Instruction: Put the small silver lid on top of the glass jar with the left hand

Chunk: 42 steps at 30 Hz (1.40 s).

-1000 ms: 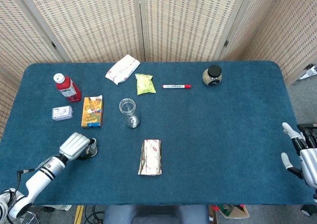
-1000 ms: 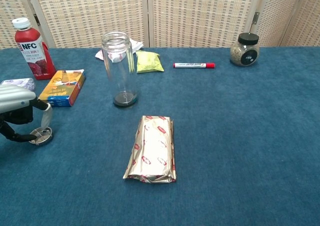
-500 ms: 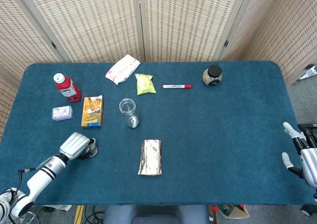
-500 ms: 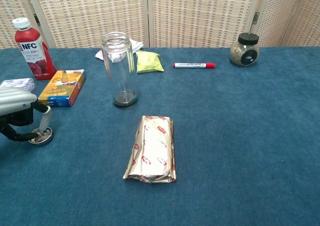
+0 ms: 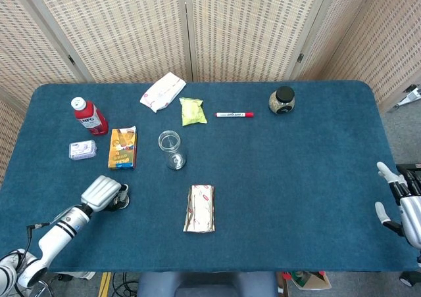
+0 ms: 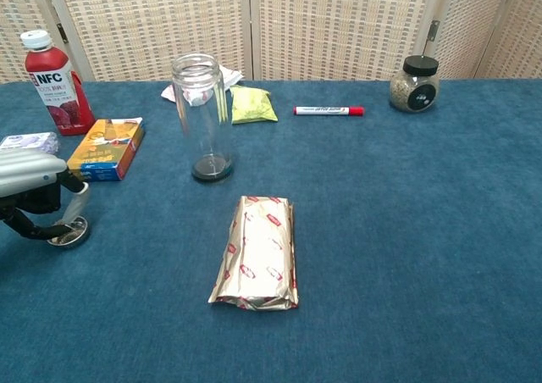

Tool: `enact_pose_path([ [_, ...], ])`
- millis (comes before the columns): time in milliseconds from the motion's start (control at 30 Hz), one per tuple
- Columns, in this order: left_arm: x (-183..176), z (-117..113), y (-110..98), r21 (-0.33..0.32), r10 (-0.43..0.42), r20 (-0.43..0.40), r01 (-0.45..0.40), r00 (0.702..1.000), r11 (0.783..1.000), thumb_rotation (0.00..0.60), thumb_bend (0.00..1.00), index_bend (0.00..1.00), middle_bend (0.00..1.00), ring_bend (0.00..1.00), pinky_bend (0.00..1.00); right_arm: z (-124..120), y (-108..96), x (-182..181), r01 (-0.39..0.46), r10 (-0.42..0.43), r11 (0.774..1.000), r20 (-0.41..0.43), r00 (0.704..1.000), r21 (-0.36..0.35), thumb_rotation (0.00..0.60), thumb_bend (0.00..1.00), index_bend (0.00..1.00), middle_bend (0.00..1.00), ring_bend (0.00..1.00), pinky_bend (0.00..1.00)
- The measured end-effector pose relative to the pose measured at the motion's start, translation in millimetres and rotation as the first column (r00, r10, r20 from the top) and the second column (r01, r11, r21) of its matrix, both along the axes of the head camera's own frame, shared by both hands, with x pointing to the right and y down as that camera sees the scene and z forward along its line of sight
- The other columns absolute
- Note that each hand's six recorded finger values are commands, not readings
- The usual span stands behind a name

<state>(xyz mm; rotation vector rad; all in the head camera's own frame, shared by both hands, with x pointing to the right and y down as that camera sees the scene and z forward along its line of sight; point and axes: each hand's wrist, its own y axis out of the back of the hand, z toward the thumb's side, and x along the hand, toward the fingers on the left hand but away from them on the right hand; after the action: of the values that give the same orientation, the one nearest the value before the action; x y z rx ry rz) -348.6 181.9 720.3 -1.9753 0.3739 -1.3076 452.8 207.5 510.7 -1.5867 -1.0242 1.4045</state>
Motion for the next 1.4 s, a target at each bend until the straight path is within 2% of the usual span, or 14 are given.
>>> enact_pose_path([
  [267, 3.2, -0.8, 1.9, -0.011, -0.018, -0.021, 0.018, 1.000, 1.000, 0.600, 0.39, 0.63, 1.00, 0.95, 1.00, -1.0, 0.5, -0.1, -0.002, 0.002, 1.000, 0.000, 1.000, 0.002, 0.600, 0.42, 0.05, 0.23, 0.07, 0.13],
  [533, 2.9, -8.4, -2.4, -0.009, -0.062, -0.044, 0.062, 0.997, 0.998, 0.600, 0.43, 0.63, 1.00, 0.95, 1.00, -1.8, 0.9, 0.7, -0.004, 0.004, 1.000, 0.001, 1.000, 0.006, 0.600, 0.42, 0.05, 0.23, 0.07, 0.13],
  [833, 1.3, -33.6, -14.2, 0.006, -0.114, -0.078, 0.115, 0.990, 0.993, 0.600, 0.44, 0.63, 1.00, 0.95, 1.00, -1.9, 1.1, 1.1, -0.001, 0.001, 1.000, 0.004, 1.000, 0.008, 0.600, 0.42, 0.05, 0.23, 0.07, 0.13],
  [1033, 6.3, -64.3, -35.1, 0.046, -0.126, -0.104, 0.132, 0.987, 0.990, 0.600, 0.44, 0.63, 1.00, 0.95, 1.00, -0.8, 0.2, 0.3, 0.003, -0.004, 1.000, 0.009, 1.000, 0.009, 0.600, 0.42, 0.05, 0.23, 0.07, 0.13],
  [1200, 16.7, -95.2, -62.1, 0.093, -0.119, -0.126, 0.131, 0.985, 0.987, 0.600, 0.44, 0.63, 1.00, 0.95, 1.00, -0.3, -0.6, -1.5, 0.009, -0.009, 1.000, 0.013, 1.000, 0.010, 0.600, 0.42, 0.05, 0.23, 0.07, 0.13],
  [1400, 43.1, -121.9, -91.3, 0.137, -0.065, -0.144, 0.085, 0.987, 0.987, 0.600, 0.44, 0.63, 1.00, 0.95, 1.00, -0.1, -1.7, -3.8, 0.015, -0.016, 1.000, 0.016, 1.000, 0.012, 0.600, 0.42, 0.05, 0.23, 0.07, 0.13],
])
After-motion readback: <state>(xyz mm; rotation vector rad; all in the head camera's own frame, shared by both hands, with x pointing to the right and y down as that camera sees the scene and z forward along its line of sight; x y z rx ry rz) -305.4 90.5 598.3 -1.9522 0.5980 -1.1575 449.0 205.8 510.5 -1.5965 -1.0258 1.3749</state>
